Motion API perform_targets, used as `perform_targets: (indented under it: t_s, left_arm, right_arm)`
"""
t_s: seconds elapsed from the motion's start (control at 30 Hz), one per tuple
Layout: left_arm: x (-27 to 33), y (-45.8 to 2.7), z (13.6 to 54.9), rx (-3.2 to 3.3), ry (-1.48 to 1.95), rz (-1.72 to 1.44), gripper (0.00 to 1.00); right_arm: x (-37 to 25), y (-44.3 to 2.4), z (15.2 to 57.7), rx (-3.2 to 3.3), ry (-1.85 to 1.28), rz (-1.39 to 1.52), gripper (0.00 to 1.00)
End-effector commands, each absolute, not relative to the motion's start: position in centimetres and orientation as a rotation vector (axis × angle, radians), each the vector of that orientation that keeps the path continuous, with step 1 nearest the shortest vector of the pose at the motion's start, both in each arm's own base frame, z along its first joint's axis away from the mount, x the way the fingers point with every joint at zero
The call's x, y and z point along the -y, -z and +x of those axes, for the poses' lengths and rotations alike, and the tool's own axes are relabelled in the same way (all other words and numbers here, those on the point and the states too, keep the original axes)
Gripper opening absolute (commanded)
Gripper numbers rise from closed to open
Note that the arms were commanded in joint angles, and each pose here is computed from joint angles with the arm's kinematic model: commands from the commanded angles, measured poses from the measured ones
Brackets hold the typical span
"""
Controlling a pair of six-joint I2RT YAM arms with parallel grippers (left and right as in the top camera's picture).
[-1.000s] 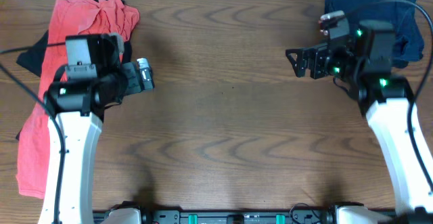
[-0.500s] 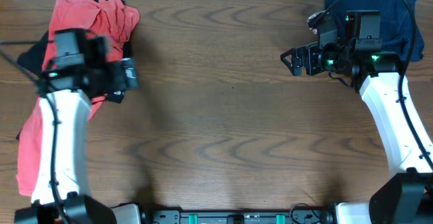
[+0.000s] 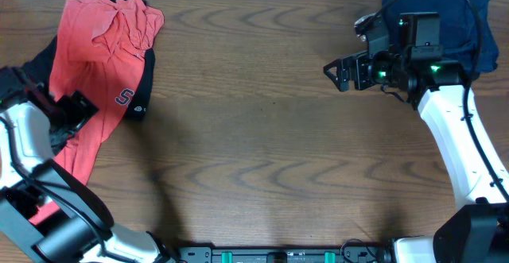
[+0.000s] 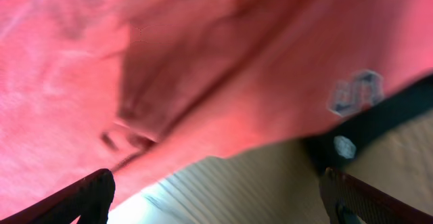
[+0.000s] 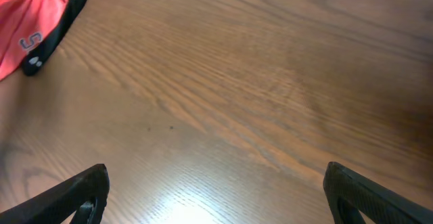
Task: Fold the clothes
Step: 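Grasp the orange shirt edge with the left gripper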
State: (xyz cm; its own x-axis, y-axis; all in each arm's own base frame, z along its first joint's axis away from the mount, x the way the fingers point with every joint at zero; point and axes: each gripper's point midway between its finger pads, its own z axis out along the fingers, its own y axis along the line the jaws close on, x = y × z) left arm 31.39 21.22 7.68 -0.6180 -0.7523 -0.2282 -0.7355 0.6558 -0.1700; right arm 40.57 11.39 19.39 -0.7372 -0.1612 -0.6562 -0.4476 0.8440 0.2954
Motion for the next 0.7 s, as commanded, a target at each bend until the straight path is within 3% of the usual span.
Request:
perform_targets:
  t_s: [0.0,0.23,0.37,0.5,0.67]
  left_arm:
    - [-22.7,-7.2,31.4,-2.565,0.071,-1.255,0.98]
    - [-25.0,-7.1,31.4,-2.529,-0.073,-1.262,0.97]
    - [-26.2,-7.3,31.3,-2.506,-0.158,-1.260,0.84]
    - [-26.0,-7.1,31.3,-2.522,-0.160,-1.242,0.80]
    - [-25.7,-6.2,30.9,-2.579,-0.167,-1.178,0.68]
  right_arm:
    - [-13.0,-19.5,40.5,-2.366,-0.616,-0.506,0.99]
    - [-14.7,-18.5,40.2,-2.384,-0.637,-0.551,0.97]
    - [-15.1,-18.4,40.0,-2.384,-0.639,-0.565,0.95]
    - [-15.2,-18.4,40.1,-2.380,-0.634,-0.568,0.95]
    - [-14.9,-18.3,40.3,-2.388,-0.605,-0.560,0.95]
